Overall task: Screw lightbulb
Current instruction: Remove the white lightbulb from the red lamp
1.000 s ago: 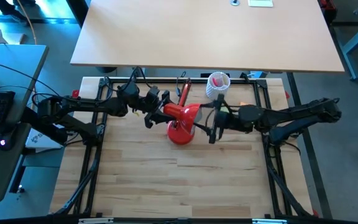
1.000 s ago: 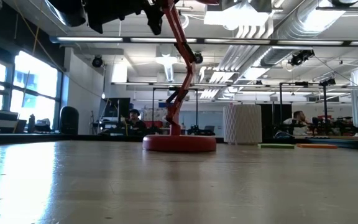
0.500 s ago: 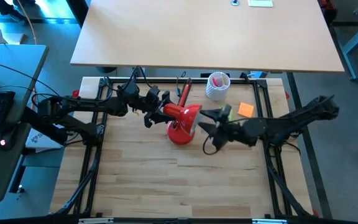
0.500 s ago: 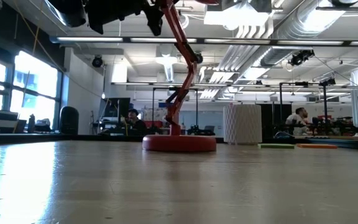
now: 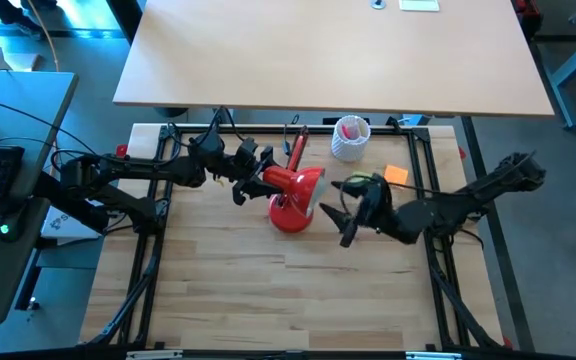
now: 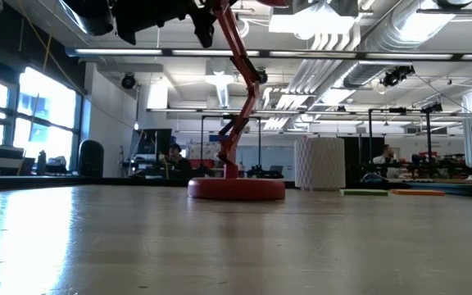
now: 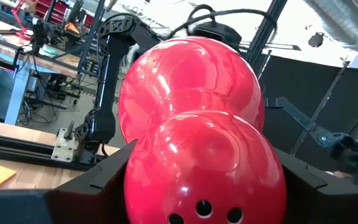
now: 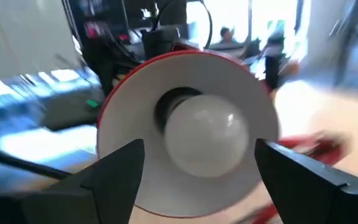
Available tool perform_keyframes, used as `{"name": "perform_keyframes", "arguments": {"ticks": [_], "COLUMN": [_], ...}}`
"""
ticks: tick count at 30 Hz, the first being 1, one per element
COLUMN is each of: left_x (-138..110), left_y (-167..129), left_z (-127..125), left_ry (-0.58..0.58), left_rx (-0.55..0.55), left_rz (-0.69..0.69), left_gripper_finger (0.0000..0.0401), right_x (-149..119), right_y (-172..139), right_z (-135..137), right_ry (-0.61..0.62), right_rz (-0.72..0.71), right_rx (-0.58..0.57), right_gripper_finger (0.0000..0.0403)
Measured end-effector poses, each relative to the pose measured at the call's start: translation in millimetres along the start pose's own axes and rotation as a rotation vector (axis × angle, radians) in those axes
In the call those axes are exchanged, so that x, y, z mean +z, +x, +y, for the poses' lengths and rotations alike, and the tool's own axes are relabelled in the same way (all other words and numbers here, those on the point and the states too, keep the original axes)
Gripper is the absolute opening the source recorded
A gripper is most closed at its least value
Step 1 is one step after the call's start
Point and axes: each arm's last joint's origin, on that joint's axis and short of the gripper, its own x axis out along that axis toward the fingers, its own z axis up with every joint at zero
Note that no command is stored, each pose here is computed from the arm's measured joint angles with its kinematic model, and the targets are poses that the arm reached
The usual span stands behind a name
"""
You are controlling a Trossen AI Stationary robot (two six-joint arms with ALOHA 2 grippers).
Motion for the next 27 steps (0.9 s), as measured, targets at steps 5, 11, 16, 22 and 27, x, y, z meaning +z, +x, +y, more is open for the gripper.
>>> {"name": "perform_keyframes", "arguments": {"ticks": [5,11,16,22,27], "left_x": [0,1,0,0,0], "left_y": [-1,-1,0,1,1], "left_z": [0,0,-1,-1,-2], "left_ry": [0.003,0.011,0.041,0.045,0.035], "left_rx": [-0.012,-0.012,-0.02,-0.015,-0.023], "left_rz": [0.002,-0.003,-0.001,-0.004,-0.002], "left_gripper_finger": [0.0251,0.0251,0.0251,0.0251,0.0251], "right_x": [3,4,1,0,6], "right_y": [18,33,46,56,57], "right_z": [-16,-35,-45,-53,-51], "right_ry": [0.322,0.42,0.507,0.426,0.367], "right_rz": [0.063,0.103,0.189,0.176,0.118], "right_rx": [0.132,0.126,0.233,0.231,0.319], "right_gripper_finger": [0.0303,0.0303,0.0303,0.0303,0.0303]}}
